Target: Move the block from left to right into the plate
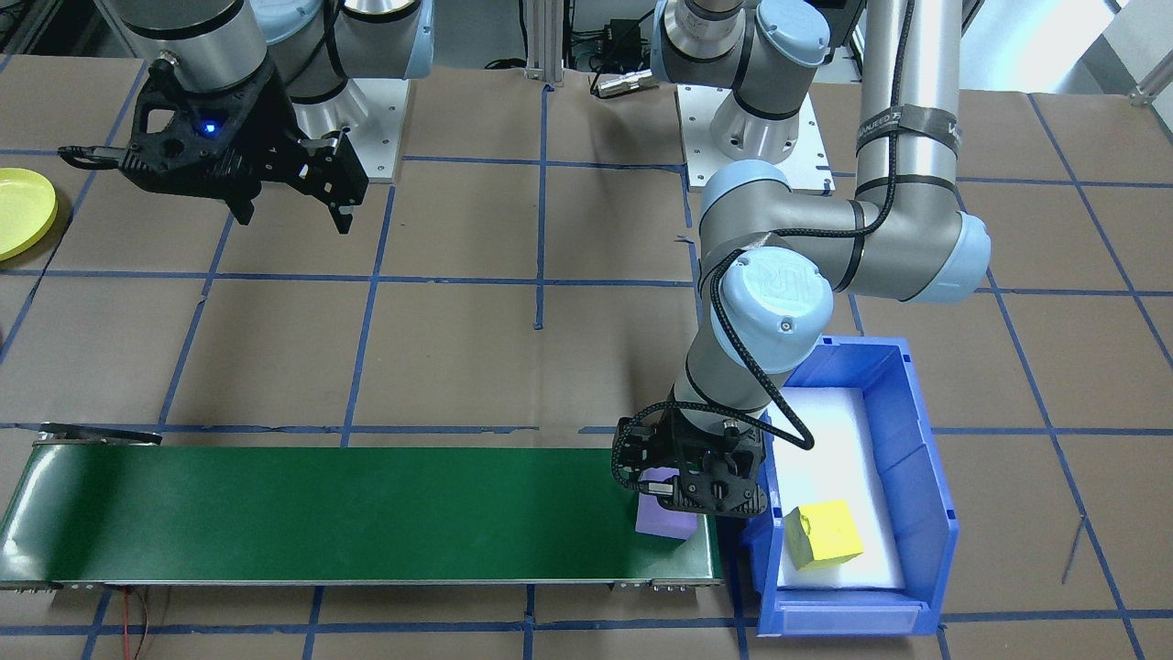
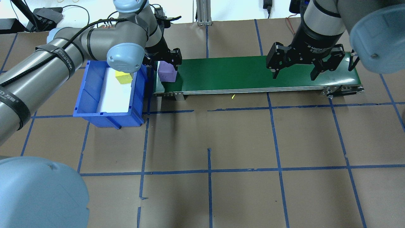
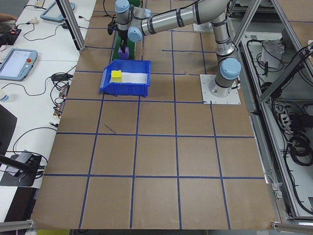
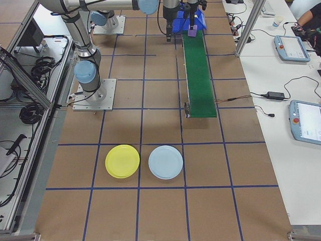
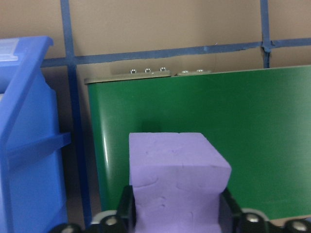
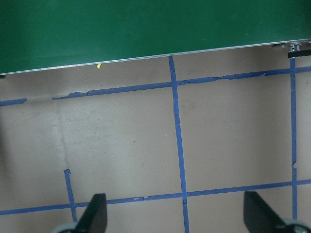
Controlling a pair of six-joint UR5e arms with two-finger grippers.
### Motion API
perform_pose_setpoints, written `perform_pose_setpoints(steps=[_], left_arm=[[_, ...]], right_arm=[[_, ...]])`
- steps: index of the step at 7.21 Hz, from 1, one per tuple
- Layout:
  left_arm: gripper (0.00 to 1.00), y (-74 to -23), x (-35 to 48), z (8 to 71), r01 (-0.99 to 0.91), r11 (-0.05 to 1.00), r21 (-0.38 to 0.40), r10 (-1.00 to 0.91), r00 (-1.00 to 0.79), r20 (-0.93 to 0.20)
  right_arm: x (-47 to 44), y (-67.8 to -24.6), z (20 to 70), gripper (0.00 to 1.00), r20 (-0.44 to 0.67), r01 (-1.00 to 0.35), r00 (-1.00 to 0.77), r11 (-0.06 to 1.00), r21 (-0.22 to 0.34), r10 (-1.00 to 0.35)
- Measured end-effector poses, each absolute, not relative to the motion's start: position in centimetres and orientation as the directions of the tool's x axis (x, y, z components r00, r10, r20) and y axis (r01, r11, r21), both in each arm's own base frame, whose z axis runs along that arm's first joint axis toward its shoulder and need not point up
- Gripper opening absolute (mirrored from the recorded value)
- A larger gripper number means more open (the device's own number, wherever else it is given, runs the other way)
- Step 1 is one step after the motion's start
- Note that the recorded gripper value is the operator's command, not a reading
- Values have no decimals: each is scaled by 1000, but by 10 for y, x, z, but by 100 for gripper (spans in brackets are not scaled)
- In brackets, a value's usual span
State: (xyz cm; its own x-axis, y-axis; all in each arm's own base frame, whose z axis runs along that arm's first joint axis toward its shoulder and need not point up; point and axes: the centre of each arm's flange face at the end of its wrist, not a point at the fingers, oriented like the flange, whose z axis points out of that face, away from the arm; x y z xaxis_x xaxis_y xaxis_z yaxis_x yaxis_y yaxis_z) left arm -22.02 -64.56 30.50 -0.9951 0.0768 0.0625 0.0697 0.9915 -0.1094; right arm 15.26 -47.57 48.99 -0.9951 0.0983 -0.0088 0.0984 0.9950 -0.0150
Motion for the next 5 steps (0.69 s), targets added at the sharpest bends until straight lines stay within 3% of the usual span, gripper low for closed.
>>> perform_pose_setpoints(steps=[3,5], left_arm=[[100,-633,-196,365,48,990,-129,56,-997,52],[100,-644,-129,374,33,994,-104,37,-999,37]], right_arm=[[152,-476,490,100,-9,104,-995,994,-14,104],[151,-477,489,100,-8,107,-994,994,-14,106]])
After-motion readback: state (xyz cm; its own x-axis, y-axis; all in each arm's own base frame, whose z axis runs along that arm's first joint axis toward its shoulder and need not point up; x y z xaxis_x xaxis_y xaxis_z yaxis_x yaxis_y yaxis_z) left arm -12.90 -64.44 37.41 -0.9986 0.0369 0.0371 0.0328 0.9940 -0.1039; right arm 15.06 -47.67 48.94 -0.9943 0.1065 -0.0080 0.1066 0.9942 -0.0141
